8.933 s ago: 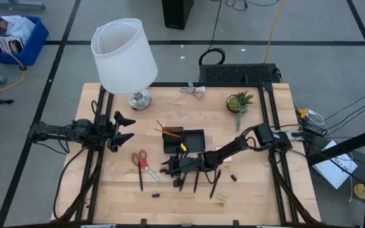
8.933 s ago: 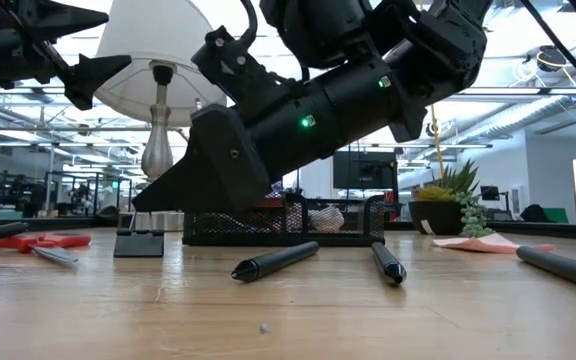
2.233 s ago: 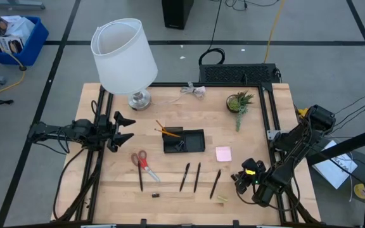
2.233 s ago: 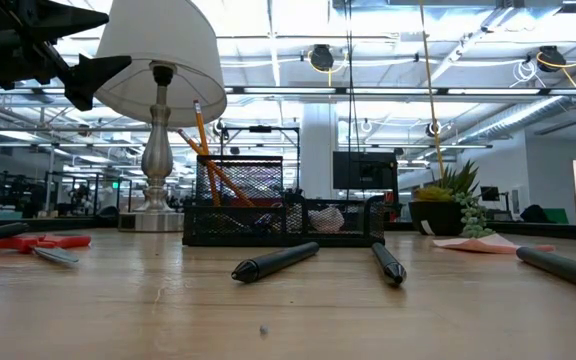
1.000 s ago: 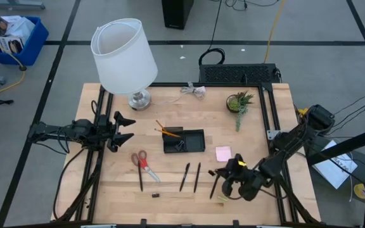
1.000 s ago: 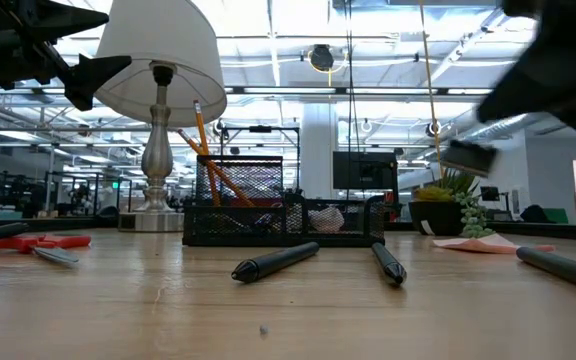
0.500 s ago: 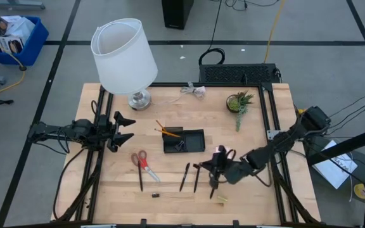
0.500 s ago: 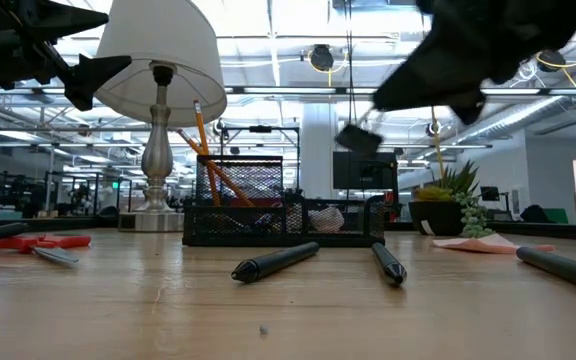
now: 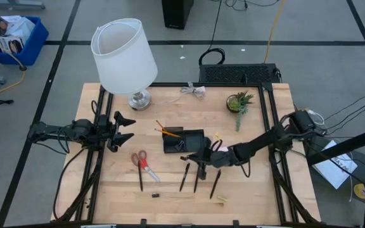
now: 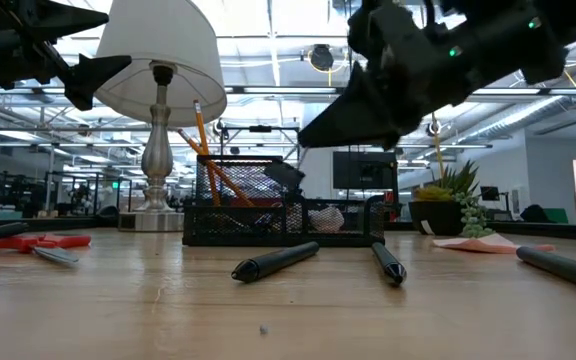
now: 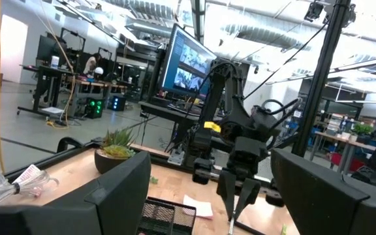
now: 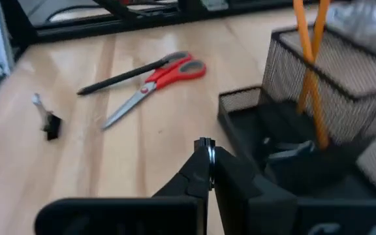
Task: Pick and place office supplies into organizer
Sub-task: Put the black binder clip into the black desk organizer, then put the green eraser into the black desk organizer
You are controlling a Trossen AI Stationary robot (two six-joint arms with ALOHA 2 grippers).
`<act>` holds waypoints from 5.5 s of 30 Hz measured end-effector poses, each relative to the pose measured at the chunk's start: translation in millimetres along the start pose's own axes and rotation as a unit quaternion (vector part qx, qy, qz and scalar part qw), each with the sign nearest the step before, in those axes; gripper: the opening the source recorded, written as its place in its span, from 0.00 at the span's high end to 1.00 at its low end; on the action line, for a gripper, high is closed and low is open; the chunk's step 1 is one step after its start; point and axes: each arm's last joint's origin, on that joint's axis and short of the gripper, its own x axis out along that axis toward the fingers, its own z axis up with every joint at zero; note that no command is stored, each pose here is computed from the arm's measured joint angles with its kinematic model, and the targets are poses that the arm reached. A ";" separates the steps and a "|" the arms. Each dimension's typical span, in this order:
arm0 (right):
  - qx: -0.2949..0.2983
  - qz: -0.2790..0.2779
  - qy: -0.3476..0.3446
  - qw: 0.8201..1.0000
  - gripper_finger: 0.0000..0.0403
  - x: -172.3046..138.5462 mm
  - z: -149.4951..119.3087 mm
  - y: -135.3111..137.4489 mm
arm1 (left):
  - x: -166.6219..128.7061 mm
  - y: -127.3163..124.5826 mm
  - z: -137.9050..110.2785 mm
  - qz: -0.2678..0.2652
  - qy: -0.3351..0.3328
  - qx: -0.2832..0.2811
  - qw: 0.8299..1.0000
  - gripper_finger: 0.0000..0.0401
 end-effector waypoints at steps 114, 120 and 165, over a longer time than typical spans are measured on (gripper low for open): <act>-0.176 0.095 0.048 0.979 0.68 -2.9 4.3 34.2 | 0.0 0.0 -0.1 0.000 0.000 0.000 1.000 0.20; -0.149 0.095 0.075 0.981 0.68 -28.6 2.4 51.6 | 0.0 0.0 -0.1 0.000 0.000 0.000 1.000 0.20; 0.165 0.060 0.299 0.938 0.68 -107.8 -59.7 102.7 | 0.0 0.0 -0.1 0.000 0.000 0.000 1.000 0.20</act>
